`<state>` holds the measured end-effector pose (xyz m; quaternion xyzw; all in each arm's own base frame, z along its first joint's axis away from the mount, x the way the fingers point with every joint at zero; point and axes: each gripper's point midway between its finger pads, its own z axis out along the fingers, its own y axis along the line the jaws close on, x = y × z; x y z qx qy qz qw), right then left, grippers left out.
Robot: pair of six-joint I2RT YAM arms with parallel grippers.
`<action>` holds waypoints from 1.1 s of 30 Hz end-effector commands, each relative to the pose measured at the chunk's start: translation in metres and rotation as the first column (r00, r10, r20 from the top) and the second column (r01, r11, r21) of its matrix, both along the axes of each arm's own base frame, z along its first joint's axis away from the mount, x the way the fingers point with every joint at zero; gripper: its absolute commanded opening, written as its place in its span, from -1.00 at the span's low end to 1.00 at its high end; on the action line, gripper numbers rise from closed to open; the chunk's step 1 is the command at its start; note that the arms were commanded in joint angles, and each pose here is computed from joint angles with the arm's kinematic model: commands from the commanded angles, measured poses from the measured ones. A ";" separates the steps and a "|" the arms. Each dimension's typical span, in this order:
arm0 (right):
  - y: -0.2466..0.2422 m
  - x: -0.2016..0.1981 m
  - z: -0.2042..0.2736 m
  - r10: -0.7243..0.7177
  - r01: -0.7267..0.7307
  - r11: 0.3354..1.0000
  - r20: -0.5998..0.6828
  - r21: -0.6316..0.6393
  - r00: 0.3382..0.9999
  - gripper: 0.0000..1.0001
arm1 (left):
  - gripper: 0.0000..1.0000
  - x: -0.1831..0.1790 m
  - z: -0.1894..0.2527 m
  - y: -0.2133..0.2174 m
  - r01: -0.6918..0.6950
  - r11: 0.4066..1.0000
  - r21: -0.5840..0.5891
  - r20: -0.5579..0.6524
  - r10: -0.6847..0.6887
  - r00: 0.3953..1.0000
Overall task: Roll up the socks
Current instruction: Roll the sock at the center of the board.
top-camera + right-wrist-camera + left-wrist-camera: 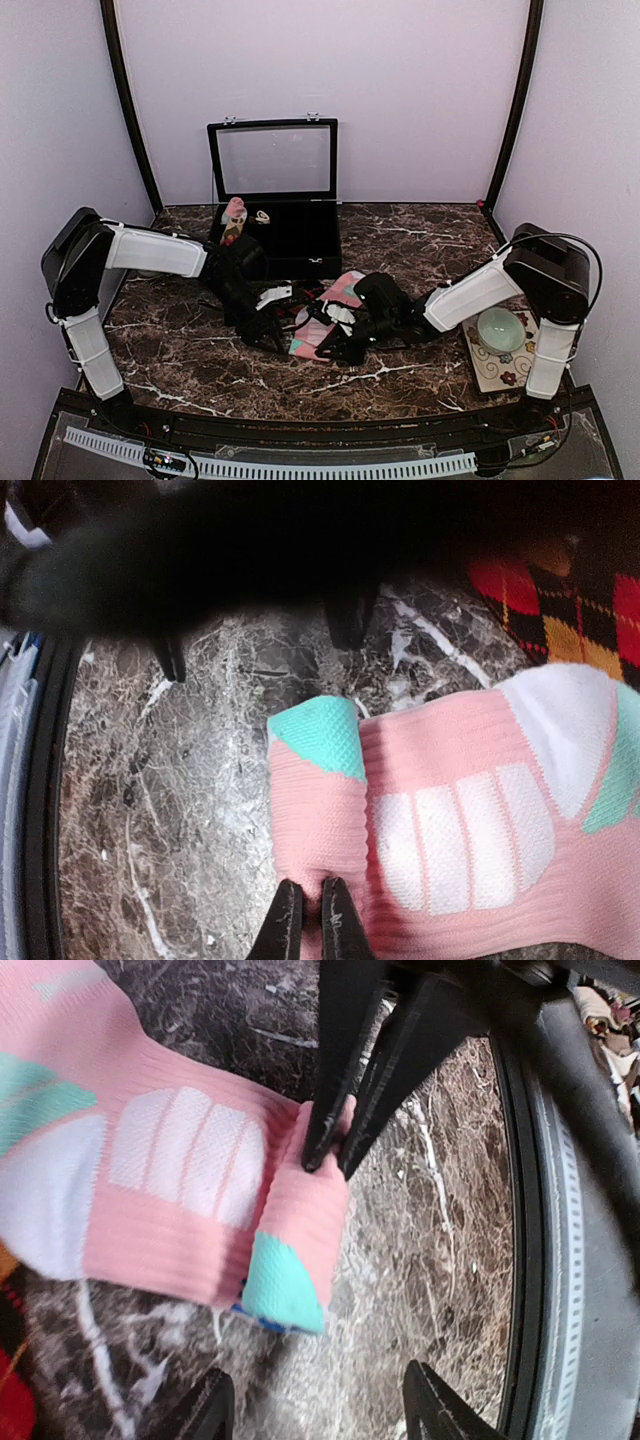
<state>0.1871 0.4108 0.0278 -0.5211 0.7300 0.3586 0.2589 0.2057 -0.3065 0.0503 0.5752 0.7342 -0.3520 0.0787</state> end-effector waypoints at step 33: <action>-0.051 -0.049 -0.070 -0.402 0.158 0.907 -0.692 -0.390 0.599 -1.00 | -0.03 -0.027 -0.023 -0.036 0.403 0.913 0.068 0.492 -0.382 0.782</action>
